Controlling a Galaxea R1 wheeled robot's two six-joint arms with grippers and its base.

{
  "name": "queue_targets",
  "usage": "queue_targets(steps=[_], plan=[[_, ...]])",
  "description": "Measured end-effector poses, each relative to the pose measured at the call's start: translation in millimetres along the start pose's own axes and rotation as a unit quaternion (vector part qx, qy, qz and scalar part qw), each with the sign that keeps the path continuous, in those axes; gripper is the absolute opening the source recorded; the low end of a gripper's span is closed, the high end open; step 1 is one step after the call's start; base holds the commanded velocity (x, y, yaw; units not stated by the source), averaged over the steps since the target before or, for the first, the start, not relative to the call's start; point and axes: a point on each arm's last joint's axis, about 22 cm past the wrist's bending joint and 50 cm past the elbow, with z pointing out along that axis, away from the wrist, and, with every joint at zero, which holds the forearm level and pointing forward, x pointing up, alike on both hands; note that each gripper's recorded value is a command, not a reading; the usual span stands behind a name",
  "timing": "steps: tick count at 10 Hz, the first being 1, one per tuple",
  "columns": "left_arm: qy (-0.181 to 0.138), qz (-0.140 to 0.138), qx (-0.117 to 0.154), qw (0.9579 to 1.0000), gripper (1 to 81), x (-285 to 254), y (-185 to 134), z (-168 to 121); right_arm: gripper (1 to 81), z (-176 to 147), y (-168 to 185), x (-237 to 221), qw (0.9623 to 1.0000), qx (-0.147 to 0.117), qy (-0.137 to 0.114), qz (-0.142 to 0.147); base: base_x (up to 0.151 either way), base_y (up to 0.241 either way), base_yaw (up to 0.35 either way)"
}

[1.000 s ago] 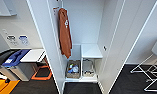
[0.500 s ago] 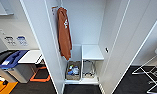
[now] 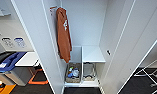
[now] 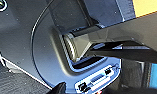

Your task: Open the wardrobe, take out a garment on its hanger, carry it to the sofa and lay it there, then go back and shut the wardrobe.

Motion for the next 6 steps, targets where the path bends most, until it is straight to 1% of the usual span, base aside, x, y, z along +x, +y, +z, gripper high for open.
queue_targets(steps=[3, 5, 6], plan=[[-0.001, 0.0, -0.001, 1.0, 81.1, -1.8, 0.7, 0.0, 81.1, 0.0, 0.0, 0.0, 1.0, 0.0, 0.0, 0.0, 0.122, 0.0, 0.0], [-0.001, -0.001, -0.001, 1.0, 81.1, -1.6, 1.1, 0.1, 81.1, 0.0, 0.2, 0.9, 1.0, 0.0, 0.0, 0.0, 0.104, 0.0, 0.0], [-0.001, -0.001, -0.001, 1.0, 81.1, -1.2, 1.0, 0.0, 81.1, 0.0, -0.2, 1.6, 1.0, 0.0, 0.001, 0.0, 0.0, 0.0, 0.0]])
